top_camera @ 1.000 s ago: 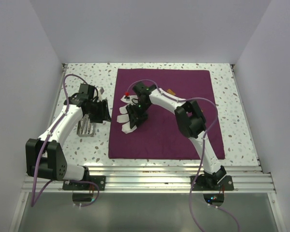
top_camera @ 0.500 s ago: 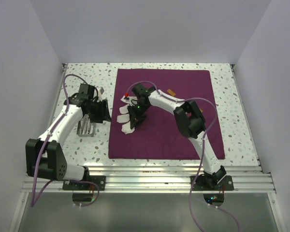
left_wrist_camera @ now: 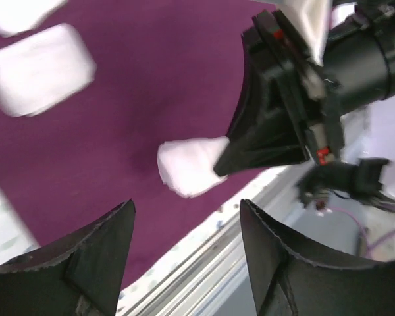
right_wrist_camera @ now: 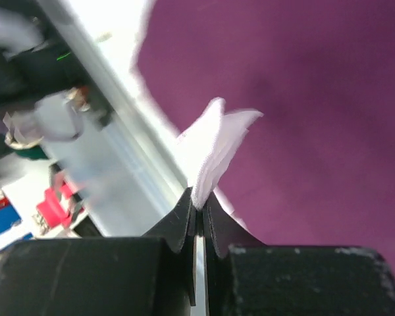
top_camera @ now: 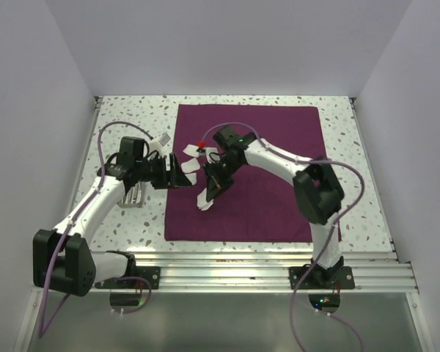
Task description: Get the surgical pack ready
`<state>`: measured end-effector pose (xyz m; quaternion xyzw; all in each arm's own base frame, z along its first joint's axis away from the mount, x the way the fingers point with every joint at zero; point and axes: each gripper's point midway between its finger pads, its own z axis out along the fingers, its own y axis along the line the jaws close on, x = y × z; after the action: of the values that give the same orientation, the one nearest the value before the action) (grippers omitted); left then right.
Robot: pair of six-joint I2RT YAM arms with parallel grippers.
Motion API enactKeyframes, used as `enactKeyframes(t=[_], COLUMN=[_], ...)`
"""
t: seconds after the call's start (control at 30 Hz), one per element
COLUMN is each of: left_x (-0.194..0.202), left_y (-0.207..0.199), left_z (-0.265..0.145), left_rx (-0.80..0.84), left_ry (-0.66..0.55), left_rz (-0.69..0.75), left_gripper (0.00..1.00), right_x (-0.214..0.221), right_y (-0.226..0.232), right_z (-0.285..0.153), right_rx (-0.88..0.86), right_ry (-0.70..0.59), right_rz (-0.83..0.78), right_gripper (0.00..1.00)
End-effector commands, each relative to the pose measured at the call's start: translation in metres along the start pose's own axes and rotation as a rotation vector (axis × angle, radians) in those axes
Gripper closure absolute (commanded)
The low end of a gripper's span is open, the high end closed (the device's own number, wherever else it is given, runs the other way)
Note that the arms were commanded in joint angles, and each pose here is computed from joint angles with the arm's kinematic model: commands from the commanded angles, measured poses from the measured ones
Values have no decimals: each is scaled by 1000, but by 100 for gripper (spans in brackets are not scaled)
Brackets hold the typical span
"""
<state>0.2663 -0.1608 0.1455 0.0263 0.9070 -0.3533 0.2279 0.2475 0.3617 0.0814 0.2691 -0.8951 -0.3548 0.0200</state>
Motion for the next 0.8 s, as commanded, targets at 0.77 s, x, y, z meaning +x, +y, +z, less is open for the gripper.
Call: enactKeyframes(t=[0.77], left_x=[68], left_y=[-159], left_z=[-56], left_rx=[847], left_ry=[89], left_rz=[338], left_gripper=[21], right_x=[94], right_y=[153], right_z=[-116], right_rx=[-411], right_ry=[-94], right_rz=[-306], right_gripper=[100])
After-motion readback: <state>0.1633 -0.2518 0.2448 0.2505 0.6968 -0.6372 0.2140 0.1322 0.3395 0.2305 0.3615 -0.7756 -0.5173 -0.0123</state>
